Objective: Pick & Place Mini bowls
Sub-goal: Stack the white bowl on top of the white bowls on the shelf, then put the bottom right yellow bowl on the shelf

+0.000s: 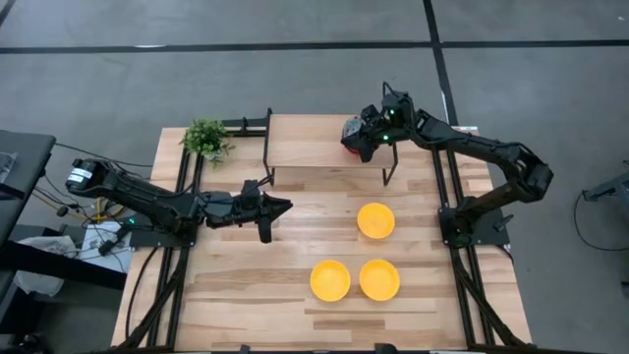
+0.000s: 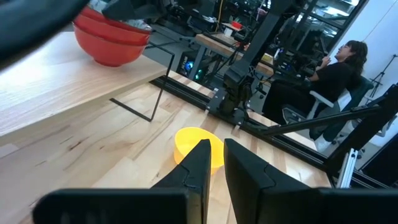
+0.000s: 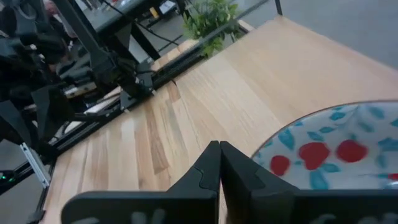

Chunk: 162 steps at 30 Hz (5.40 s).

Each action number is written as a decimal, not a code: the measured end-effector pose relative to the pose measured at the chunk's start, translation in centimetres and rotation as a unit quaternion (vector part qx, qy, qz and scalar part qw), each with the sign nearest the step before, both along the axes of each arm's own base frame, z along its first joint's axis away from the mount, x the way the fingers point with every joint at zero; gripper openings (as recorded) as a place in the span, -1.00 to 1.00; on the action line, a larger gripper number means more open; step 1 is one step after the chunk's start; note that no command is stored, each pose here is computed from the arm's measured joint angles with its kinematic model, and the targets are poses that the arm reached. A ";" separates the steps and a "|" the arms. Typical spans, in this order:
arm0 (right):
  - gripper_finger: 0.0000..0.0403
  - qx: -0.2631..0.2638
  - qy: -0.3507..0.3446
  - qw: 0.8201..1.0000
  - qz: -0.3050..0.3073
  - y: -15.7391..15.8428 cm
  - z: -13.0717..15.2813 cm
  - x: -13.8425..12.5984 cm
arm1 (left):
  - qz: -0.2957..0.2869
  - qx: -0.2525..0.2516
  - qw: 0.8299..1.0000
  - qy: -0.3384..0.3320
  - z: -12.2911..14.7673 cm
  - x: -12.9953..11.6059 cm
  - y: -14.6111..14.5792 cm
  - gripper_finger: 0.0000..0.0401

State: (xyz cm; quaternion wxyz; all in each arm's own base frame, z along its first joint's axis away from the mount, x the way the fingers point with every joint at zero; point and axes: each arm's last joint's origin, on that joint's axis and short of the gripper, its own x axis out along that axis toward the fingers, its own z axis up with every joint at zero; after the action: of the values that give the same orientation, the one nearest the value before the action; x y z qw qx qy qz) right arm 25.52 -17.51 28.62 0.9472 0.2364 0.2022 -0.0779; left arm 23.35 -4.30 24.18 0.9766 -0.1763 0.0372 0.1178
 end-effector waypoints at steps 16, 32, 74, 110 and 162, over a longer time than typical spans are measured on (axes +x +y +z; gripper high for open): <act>-1.00 -0.012 -0.020 1.000 0.008 -0.2 2.5 0.0 | 0.001 0.000 1.000 0.000 0.0 0.0 0.0 -0.78; -1.00 -0.024 0.029 0.998 -0.044 -4.4 4.8 -4.8 | 0.001 0.001 1.000 0.000 0.0 0.0 0.0 -0.78; -1.00 -0.003 0.055 0.998 0.014 -0.7 6.5 -8.3 | 0.003 -0.001 1.000 -0.003 0.1 0.0 0.1 -0.78; -0.74 0.247 0.391 0.885 -0.043 28.3 -3.6 -7.8 | -0.051 -0.003 0.998 0.021 -1.3 -0.3 -0.1 -0.78; -0.99 0.203 0.448 0.864 -0.108 30.4 -12.1 -6.5 | -0.115 -0.012 0.993 0.027 -1.8 -0.5 -0.5 -0.78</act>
State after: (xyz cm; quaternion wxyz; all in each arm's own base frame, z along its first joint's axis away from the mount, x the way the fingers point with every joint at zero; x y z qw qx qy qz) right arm 19.06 12.88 16.53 0.6718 0.3832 0.5890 -0.2346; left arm 22.81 -4.82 22.34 0.9801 -0.1792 0.0850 0.0088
